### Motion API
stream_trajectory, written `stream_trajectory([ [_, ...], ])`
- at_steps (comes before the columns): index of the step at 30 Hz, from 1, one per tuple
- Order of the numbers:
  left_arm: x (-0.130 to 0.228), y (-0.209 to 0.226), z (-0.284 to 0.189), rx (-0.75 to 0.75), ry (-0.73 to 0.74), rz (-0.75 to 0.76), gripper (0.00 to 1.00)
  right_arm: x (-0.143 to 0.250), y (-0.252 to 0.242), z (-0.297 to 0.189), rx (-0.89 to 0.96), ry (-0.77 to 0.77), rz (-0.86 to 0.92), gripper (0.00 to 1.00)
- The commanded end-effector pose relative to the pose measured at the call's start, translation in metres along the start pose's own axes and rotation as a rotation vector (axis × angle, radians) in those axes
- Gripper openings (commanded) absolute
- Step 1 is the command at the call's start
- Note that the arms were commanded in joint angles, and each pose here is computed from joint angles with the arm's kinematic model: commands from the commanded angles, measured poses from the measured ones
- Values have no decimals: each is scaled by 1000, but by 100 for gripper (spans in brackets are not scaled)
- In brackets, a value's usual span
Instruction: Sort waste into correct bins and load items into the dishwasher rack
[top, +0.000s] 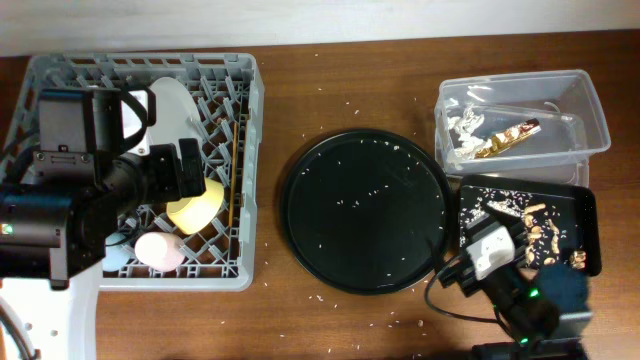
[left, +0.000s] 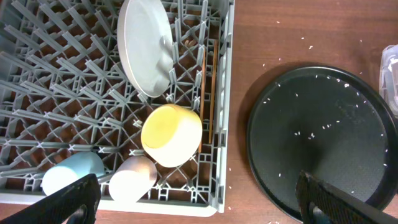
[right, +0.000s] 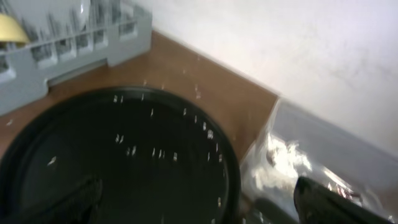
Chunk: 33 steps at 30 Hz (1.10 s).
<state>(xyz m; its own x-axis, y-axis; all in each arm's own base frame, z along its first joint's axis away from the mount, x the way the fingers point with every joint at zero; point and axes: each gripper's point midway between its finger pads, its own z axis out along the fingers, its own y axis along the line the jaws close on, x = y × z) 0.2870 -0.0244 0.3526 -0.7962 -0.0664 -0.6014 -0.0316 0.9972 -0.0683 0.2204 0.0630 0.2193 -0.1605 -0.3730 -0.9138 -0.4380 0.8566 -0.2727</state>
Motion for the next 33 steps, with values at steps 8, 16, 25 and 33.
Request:
stream_trajectory([
  [8, 0, -1, -4, 11, -14, 0, 100, 42, 21, 29, 33, -276, -115, 98],
  [16, 0, -1, -4, 11, -14, 0, 100, 44, 21, 29, 33, -271, -113, 98],
  [25, 0, -1, -4, 11, -14, 0, 100, 44, 21, 29, 33, -271, -113, 98],
  [33, -42, 17, -15, -79, -495, 48, 100, 44, 21, 29, 33, -270, -113, 99],
])
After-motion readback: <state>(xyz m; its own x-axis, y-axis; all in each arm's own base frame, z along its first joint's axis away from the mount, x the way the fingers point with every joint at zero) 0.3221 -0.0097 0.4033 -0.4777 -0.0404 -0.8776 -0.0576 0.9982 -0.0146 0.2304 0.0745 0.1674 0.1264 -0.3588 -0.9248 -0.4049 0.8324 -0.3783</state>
